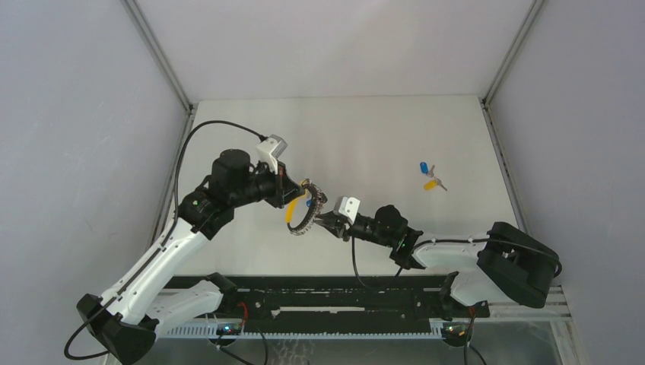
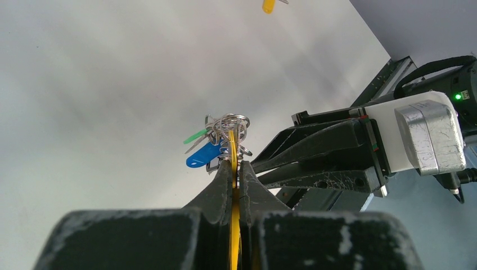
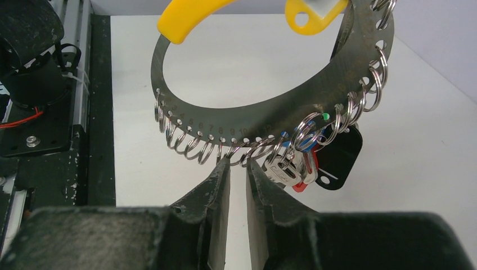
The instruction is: Put the keys on the keyring
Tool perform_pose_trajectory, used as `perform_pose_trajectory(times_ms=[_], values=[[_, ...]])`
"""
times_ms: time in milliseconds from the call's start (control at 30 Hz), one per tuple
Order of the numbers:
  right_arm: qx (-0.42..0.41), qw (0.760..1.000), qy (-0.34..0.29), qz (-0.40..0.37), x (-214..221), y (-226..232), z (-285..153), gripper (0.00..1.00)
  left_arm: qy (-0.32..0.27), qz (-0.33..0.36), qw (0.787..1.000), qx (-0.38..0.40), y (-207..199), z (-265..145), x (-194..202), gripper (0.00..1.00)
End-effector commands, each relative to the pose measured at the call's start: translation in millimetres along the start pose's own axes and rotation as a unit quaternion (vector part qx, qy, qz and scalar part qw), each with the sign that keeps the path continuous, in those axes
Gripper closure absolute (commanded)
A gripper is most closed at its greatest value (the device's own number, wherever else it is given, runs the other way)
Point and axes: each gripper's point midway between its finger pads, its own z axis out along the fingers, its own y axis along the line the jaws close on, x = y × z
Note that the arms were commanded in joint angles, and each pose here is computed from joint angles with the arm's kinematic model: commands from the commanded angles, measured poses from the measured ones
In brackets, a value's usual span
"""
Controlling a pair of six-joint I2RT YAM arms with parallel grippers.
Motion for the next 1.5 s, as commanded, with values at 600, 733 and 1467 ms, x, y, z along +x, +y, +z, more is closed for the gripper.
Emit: perform_pose_trajectory(times_ms=[600,733,1467], values=[[0.034,0.999,-0.038,0.000,-28,-7,9,0.84,-0.069,0.013,0.997,0.027,-22,-14,-41,1.00],[0.037,0.999,-0.035,0.000,-27,-5,10,0.82,-0.072,0.007,0.997,0.022,-21,-14,-41,1.00],[0.082,0.995,-0.058,0.001,-41,-13,7,0.85,-0.083,-0.003,0.996,0.019,-21,-15,-41,1.00]])
